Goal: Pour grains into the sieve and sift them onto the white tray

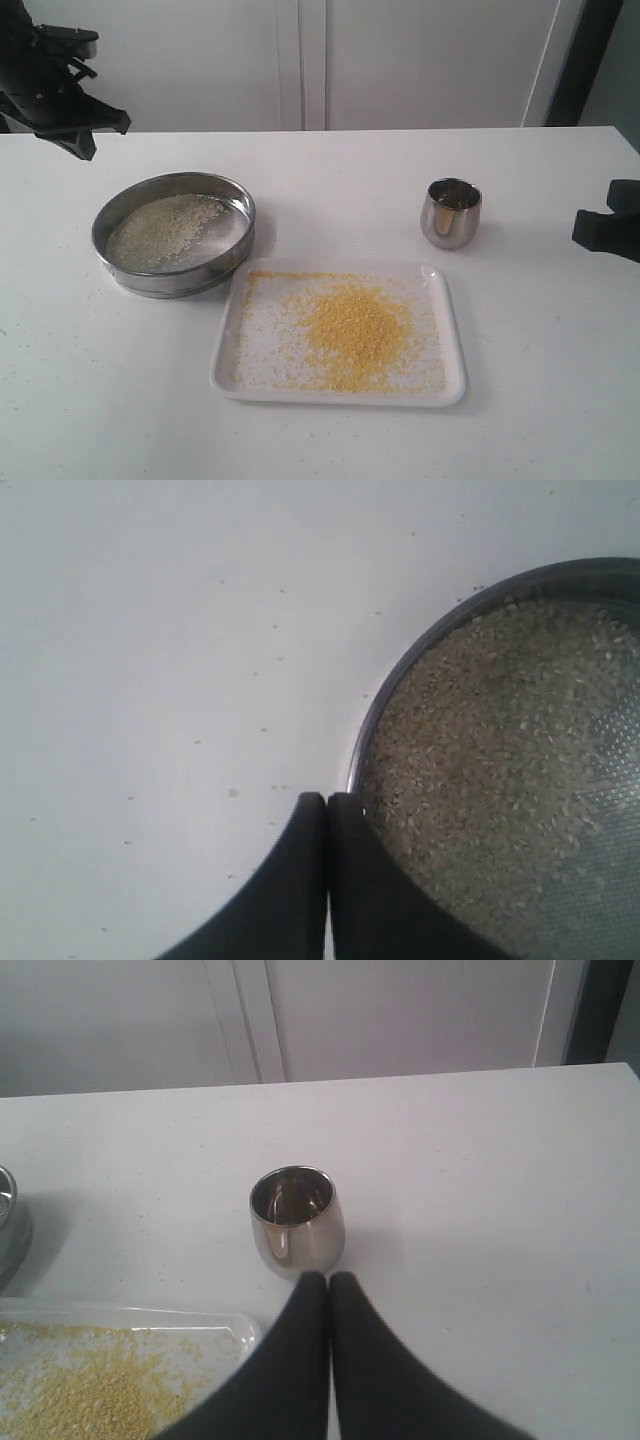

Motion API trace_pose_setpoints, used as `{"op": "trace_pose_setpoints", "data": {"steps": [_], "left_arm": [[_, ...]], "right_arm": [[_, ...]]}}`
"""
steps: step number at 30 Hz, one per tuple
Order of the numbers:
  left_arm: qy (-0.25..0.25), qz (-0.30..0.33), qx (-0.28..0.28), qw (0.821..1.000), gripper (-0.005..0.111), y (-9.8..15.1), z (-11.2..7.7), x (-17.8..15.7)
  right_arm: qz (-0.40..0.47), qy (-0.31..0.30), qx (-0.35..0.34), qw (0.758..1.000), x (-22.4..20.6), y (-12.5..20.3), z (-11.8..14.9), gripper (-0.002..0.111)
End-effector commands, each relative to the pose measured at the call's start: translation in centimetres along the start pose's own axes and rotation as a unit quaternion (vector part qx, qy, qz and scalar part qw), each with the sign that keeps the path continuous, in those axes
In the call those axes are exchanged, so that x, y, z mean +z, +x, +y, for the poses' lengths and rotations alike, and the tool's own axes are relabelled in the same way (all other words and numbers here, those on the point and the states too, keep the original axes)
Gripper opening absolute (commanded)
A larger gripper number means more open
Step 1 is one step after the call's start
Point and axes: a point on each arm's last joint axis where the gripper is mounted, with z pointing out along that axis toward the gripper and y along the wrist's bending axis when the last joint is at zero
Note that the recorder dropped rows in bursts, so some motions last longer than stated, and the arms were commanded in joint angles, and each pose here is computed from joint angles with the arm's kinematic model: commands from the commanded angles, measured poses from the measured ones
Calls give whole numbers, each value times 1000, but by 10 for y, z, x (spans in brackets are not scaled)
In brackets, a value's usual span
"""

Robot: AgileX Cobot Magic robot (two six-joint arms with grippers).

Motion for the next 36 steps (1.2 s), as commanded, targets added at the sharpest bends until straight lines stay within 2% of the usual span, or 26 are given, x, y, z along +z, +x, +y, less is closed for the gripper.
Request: {"op": "trace_pose_setpoints", "data": {"steps": [1, 16, 36], "left_arm": [[-3, -9, 3, 1000, 0, 0, 1, -22], [-23, -49, 11, 998, 0, 31, -4, -72], [-32, -126, -15, 991, 0, 134, -23, -157]], "right_arm": [[-4, -1, -1, 1000, -1, 0, 0, 0], [-4, -1, -1, 1000, -1, 0, 0, 0], [-4, -1, -1, 1000, -1, 0, 0, 0]]}}
